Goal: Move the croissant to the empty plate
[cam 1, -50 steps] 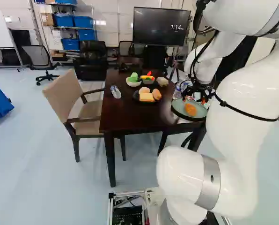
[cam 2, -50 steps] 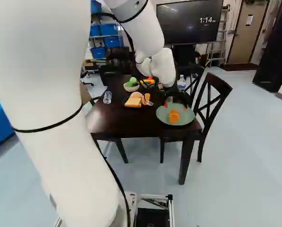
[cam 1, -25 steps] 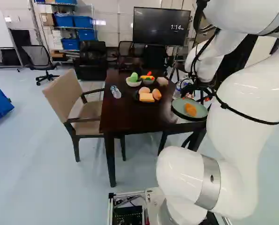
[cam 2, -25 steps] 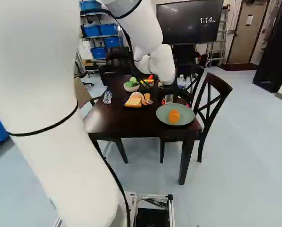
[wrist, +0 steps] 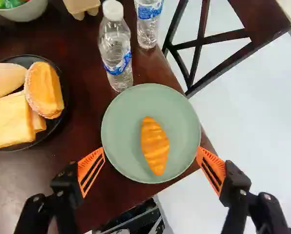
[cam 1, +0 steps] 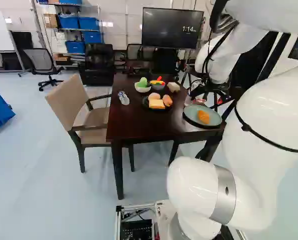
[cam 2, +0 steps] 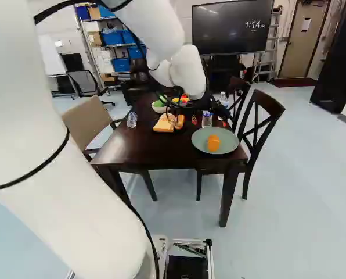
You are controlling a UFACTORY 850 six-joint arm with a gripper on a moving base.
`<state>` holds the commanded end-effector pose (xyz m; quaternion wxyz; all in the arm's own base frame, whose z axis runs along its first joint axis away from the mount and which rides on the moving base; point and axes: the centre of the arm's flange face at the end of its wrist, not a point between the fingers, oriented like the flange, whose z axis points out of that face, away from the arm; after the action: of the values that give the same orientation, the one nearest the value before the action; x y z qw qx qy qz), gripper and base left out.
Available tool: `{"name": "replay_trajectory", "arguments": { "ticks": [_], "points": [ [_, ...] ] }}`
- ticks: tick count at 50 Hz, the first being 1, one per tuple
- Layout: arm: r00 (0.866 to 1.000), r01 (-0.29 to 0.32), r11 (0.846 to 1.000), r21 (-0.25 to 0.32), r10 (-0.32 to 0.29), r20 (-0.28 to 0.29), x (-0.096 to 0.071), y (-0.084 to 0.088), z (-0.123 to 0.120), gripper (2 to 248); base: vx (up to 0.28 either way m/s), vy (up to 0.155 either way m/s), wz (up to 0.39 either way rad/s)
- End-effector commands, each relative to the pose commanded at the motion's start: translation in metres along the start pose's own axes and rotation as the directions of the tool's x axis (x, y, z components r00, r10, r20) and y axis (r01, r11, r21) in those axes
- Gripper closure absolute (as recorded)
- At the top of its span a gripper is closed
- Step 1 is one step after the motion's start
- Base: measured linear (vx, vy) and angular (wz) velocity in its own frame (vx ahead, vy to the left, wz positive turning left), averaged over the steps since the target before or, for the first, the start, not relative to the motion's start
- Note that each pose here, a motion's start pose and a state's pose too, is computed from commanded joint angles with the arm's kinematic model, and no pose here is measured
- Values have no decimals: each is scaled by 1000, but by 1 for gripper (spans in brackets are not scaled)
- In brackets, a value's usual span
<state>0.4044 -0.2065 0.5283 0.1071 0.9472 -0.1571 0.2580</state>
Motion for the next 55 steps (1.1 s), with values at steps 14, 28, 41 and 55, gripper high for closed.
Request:
{"name": "replay_trajectory", "arguments": {
  "ticks": [14, 28, 41, 55],
  "points": [
    [999, 40, 999, 23, -39, -21, -8, -22, -14, 3, 0, 0, 0],
    [996, 83, 995, 49, -81, -31, -15, -44, -22, 3, 0, 0, 0],
    [992, 123, 990, 73, -120, -41, -23, -64, -29, 3, 0, 0, 0],
    [985, 170, 980, 100, -165, -53, -28, -86, -35, 3, 0, 0, 0]
  ]
}}
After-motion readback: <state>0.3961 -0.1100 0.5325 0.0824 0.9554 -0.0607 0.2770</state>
